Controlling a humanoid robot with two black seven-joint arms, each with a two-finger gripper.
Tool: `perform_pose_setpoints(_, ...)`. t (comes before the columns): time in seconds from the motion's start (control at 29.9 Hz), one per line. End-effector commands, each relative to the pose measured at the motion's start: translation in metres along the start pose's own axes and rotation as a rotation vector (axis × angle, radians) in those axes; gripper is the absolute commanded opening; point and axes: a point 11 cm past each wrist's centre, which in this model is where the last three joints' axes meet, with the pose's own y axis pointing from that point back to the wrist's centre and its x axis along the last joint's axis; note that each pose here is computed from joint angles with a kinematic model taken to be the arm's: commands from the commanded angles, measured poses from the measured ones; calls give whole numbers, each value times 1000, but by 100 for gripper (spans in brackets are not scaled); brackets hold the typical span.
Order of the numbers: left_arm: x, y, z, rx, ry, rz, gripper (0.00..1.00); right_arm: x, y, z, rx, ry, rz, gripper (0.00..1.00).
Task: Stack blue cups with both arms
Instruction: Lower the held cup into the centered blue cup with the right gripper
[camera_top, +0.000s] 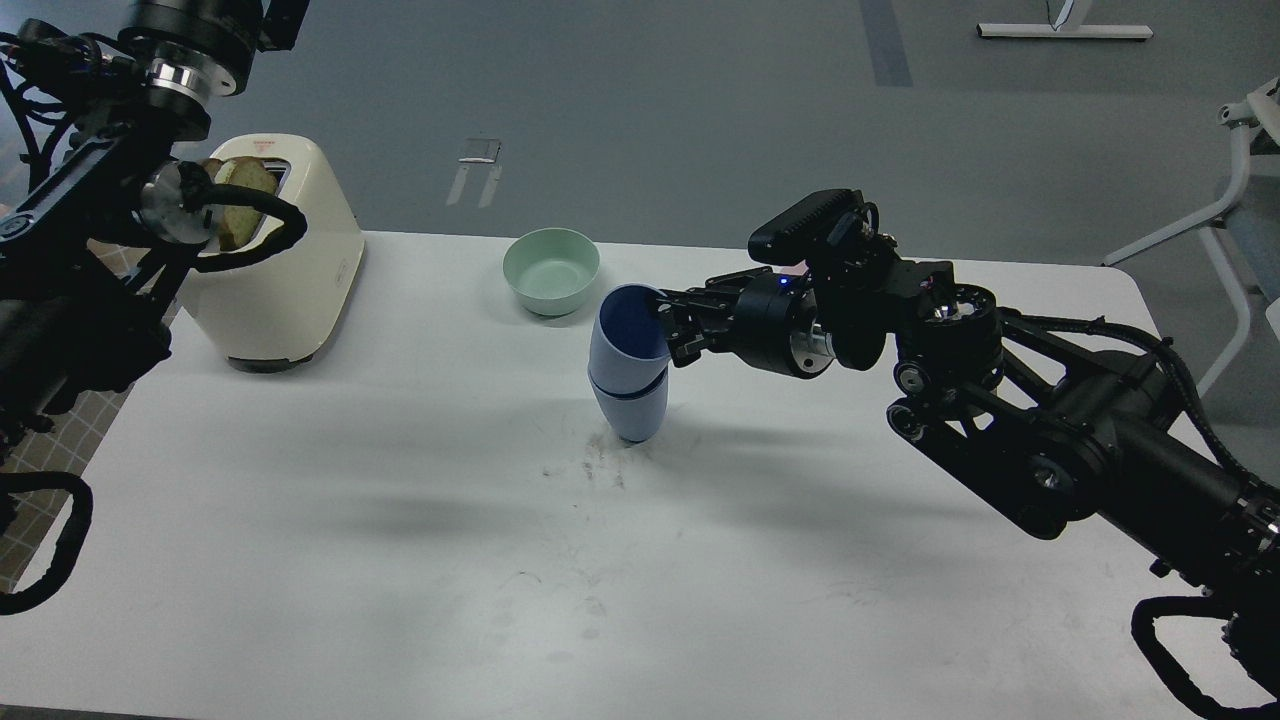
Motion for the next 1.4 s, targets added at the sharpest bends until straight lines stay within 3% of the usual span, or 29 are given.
perform_pose_setpoints(0.0,0,0,0,0,0,0,98,-4,-1,-2,3,5,-12,6)
perform_pose_setpoints(0.27,1,0,1,-1,-2,1,98,-12,-3,-1,0,7,-34,12)
perform_pose_setpoints(1.37,2,1,-1,3,-3,1,98,-21,-6,11,-48,-26,-50,12)
